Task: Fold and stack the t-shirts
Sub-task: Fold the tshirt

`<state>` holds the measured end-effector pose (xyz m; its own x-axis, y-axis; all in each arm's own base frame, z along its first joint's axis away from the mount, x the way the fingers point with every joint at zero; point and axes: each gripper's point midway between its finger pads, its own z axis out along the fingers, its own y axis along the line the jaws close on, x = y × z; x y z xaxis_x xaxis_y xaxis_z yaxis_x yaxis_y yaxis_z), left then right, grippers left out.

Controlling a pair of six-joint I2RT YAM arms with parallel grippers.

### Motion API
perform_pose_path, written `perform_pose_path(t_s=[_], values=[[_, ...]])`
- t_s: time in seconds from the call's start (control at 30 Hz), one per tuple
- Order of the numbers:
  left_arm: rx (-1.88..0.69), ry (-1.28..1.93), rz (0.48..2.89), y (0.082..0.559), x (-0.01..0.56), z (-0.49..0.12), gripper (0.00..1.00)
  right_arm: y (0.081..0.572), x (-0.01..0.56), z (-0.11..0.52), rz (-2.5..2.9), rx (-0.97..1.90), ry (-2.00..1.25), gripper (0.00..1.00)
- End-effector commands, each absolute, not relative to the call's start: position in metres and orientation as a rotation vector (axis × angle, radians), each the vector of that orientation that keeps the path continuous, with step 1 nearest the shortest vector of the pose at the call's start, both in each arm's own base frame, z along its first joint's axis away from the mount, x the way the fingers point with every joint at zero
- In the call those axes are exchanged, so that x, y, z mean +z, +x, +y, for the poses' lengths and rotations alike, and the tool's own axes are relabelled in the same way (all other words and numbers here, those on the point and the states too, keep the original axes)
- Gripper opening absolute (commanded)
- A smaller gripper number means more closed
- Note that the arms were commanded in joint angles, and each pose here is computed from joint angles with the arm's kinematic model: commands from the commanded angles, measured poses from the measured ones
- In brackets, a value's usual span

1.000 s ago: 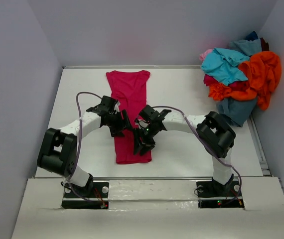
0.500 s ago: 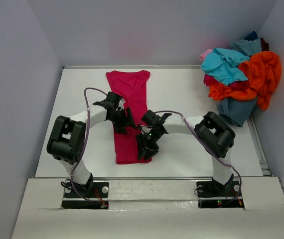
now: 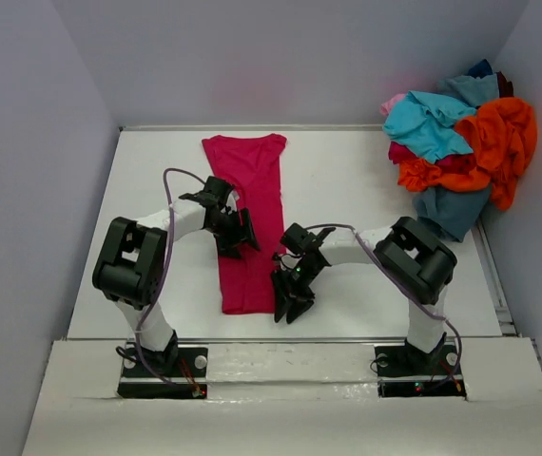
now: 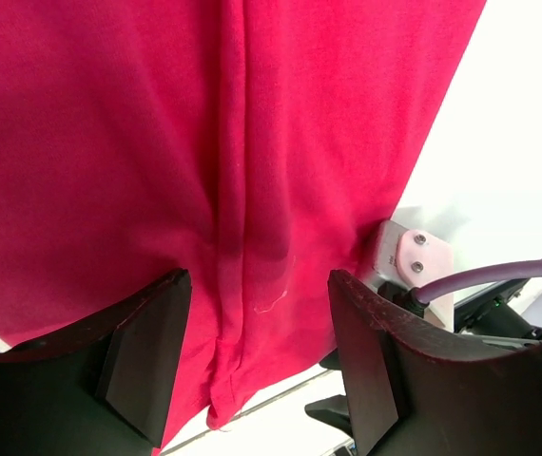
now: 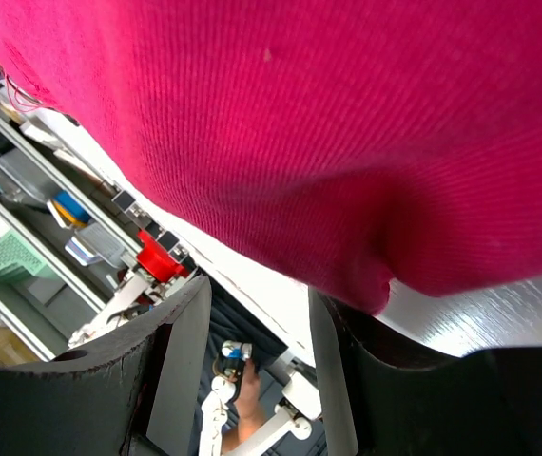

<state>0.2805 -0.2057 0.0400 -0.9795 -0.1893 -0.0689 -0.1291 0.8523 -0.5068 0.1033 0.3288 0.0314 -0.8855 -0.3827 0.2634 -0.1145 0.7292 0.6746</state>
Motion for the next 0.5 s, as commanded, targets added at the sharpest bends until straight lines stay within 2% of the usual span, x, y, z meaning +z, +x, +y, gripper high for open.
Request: perform_pose_path(t_s=[0.0, 0.17, 0.47], values=[[-0.777, -0.213, 2.905, 0.282, 0.049, -0.205, 0.70, 0.098, 0.028, 0.324, -2.566, -0.937, 0.404, 0.52], [-0.782, -0.226, 2.927, 0.264, 0.045, -0.200, 0.70, 0.098, 0.032, 0.323, -2.574, -0.940, 0.409, 0.52], [-0.726, -0.208, 2.877, 0.255, 0.070, -0.188, 0.71, 0.109, 0.065, 0.331, -2.621, -0.992, 0.453, 0.52]])
